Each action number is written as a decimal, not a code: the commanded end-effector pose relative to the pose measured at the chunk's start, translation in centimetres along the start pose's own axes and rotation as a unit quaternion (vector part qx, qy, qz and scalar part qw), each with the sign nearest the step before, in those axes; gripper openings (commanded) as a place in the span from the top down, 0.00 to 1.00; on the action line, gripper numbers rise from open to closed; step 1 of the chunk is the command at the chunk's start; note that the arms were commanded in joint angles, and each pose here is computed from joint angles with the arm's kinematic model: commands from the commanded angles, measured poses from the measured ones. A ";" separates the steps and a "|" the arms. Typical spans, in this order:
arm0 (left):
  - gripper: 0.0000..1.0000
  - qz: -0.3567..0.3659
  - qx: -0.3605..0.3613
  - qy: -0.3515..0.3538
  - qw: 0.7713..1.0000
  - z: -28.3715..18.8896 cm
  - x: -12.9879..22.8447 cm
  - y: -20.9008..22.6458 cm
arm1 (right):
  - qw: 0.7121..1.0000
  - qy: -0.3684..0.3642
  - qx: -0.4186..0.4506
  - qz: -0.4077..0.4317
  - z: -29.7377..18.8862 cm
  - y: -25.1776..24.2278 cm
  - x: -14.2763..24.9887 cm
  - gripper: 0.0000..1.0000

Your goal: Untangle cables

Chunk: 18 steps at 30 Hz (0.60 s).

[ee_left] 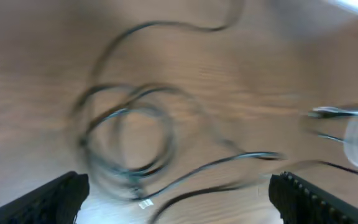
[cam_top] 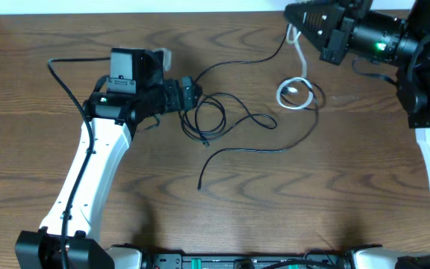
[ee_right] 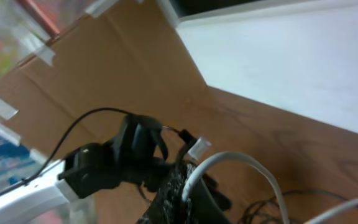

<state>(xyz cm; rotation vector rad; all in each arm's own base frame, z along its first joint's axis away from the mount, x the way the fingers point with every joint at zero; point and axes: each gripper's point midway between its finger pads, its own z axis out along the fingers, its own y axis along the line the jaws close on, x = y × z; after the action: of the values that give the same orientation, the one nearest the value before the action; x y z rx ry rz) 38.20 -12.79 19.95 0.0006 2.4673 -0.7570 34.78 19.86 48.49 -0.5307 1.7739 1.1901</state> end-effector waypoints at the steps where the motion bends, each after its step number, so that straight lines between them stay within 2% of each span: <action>1: 0.02 0.014 0.134 0.012 0.991 -0.2 -0.3 -4.6 | 0.999 0.012 -0.048 -0.006 0.3 2.4 0.4 0.98; 7: 0.02 0.019 0.158 0.014 0.987 1.5 -0.5 -6.2 | 0.994 0.016 -0.109 -0.019 0.5 5.3 0.2 0.99; 16: 0.02 0.032 0.171 0.049 0.984 6.3 1.2 -6.8 | 0.992 -0.004 -0.123 -0.029 -0.3 7.0 -1.0 0.99; 18: 0.14 0.035 0.174 0.054 0.983 7.1 1.5 -7.1 | 0.992 -0.005 -0.123 -0.031 -0.4 7.2 -1.0 0.98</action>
<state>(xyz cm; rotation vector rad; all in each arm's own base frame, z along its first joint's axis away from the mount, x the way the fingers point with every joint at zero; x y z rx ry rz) 39.30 -21.65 18.58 0.2361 2.3849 -1.1471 31.43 22.69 51.67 -0.6950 1.6326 1.3657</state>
